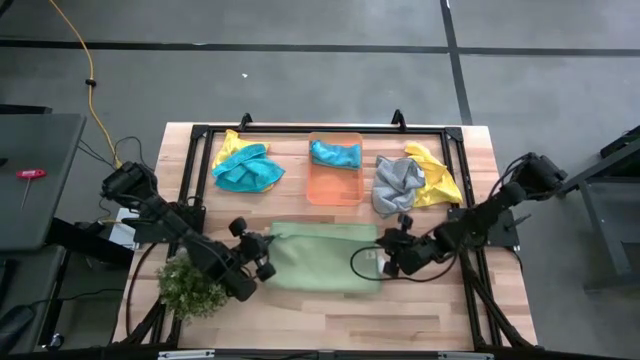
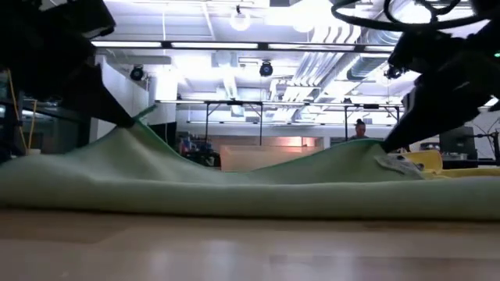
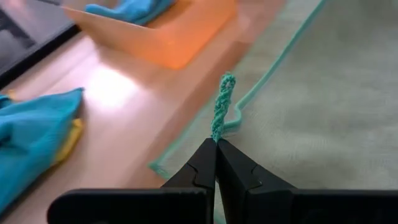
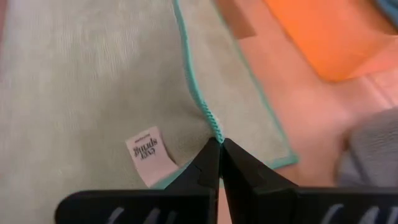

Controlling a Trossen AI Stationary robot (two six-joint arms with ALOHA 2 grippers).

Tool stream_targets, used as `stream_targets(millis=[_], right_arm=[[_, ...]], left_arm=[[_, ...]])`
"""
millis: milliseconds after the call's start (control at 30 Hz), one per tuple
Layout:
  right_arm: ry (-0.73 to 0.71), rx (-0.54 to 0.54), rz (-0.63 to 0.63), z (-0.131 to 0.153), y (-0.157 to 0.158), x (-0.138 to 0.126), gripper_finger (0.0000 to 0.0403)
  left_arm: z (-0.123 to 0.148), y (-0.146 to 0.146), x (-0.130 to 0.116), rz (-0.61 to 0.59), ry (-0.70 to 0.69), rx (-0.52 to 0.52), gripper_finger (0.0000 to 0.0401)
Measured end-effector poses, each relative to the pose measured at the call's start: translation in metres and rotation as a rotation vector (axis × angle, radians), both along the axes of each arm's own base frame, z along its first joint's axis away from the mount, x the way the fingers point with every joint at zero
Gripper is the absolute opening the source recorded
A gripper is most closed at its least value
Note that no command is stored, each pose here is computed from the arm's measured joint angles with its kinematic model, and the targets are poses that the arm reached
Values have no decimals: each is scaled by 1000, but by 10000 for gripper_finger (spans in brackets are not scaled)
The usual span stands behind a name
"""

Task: Fold microfiber towels
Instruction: Fold the green microfiber cloth

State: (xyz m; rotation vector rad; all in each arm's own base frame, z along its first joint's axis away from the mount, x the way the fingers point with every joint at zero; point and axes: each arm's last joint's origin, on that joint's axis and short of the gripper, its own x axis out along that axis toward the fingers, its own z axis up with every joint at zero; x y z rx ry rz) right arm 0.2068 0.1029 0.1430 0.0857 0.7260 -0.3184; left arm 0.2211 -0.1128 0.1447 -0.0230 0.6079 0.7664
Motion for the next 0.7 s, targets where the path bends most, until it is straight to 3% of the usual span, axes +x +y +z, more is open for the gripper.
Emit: stream_targets(millis=[300,700], right_arm=[[13,-92,-15,3,-13,4,0],[107,-68,-84,-3,-33,5,0]], left_arm=[[-5,19,1,102,59,14,0],[-35,19,3,150,126,47,0]])
